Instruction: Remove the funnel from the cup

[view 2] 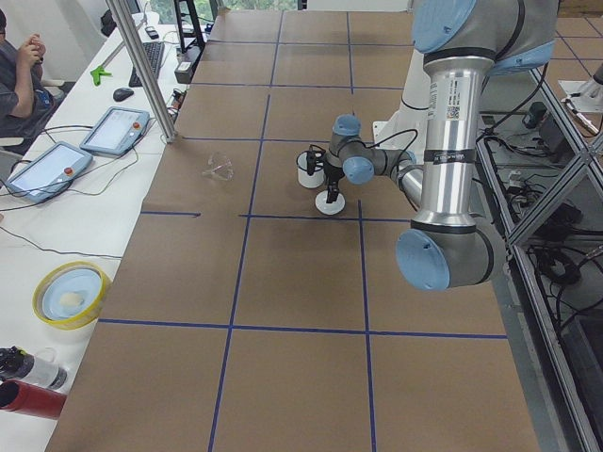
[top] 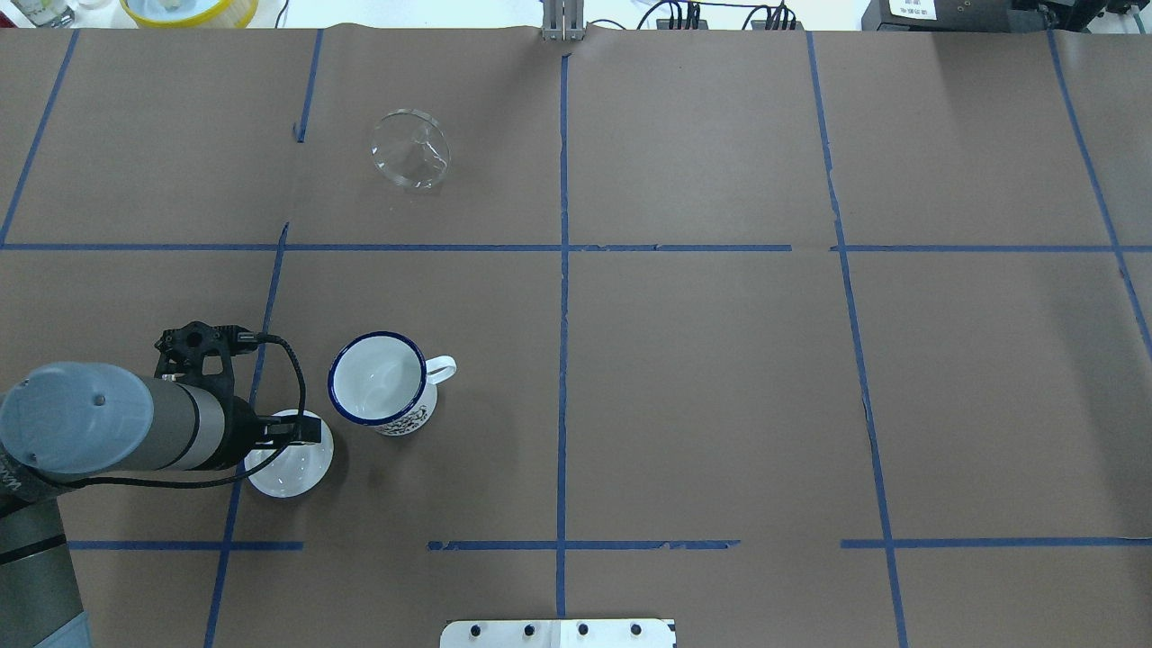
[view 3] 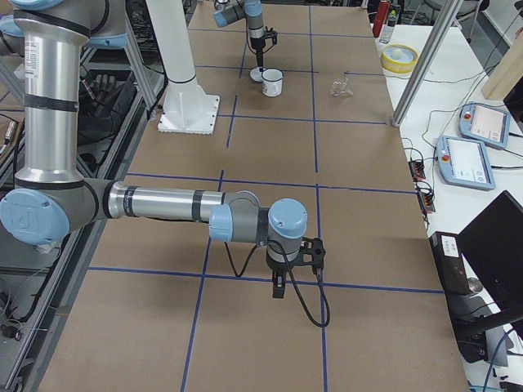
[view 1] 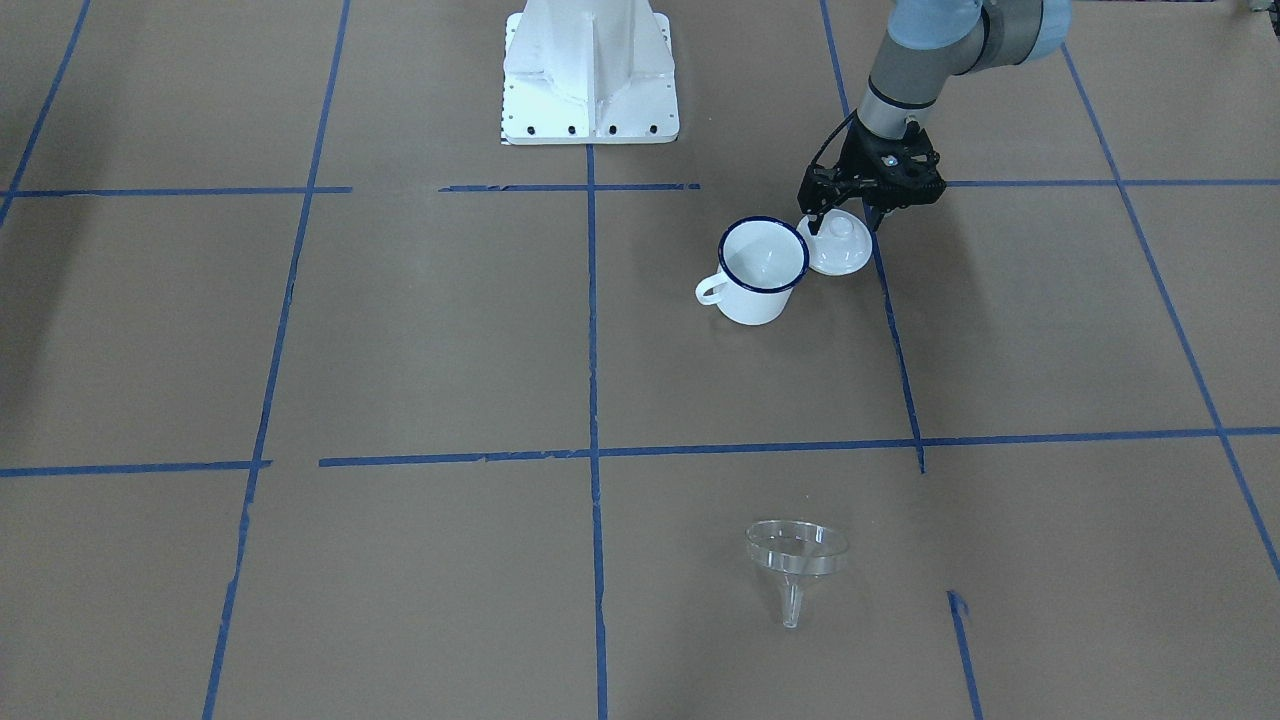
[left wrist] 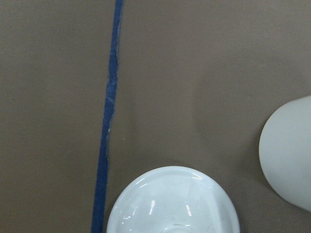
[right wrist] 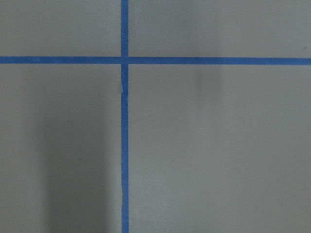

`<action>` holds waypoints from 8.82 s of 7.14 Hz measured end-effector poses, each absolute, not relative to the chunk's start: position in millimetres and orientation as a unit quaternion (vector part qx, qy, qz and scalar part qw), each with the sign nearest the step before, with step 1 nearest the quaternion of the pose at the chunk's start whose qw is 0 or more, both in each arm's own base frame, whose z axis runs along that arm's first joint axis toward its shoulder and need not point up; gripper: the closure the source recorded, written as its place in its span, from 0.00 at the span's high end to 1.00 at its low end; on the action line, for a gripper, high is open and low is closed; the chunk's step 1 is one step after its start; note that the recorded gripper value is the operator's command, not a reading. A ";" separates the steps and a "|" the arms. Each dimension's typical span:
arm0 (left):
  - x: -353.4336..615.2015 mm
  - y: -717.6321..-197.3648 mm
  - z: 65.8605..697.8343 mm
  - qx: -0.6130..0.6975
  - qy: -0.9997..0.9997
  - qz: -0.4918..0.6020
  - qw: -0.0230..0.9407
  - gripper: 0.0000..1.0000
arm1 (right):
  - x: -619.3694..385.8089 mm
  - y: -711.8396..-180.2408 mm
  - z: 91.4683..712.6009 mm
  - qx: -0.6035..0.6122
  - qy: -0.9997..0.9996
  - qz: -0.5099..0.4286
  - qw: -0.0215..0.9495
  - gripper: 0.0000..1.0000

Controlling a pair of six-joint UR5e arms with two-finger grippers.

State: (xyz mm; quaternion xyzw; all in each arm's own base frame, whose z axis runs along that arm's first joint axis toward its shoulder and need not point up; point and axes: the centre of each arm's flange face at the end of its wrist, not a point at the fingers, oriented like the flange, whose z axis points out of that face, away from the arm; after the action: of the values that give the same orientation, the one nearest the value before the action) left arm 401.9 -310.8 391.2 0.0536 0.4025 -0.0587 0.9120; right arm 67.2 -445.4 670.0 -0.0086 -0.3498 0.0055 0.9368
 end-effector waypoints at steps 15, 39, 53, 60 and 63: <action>304.2 -303.0 282.1 0.093 0.421 -0.055 0.901 0.00 | 67.2 -445.4 670.0 -0.009 -0.350 0.006 0.937 1.00; 424.8 -379.7 235.7 0.051 0.376 -0.063 0.923 0.00 | 67.2 -445.4 670.0 -0.009 -0.350 0.006 0.937 1.00; 429.4 -377.2 239.1 0.045 0.374 -0.059 0.924 0.99 | 67.1 -445.4 670.0 -0.009 -0.350 0.006 0.937 1.00; 285.6 -437.6 283.2 0.089 0.424 0.033 0.901 1.00 | 67.1 -445.3 670.7 -0.009 -0.350 0.006 0.937 1.00; 121.0 -474.7 407.5 0.105 0.381 0.077 0.915 1.00 | 67.2 -445.4 670.3 -0.009 -0.350 0.006 0.937 1.00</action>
State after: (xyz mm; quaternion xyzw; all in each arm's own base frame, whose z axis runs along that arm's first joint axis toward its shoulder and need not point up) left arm 121.0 -474.7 407.5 0.1051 0.3808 0.0772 0.9154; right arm 67.2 -445.4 670.3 -0.0089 -0.3498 0.0056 0.9368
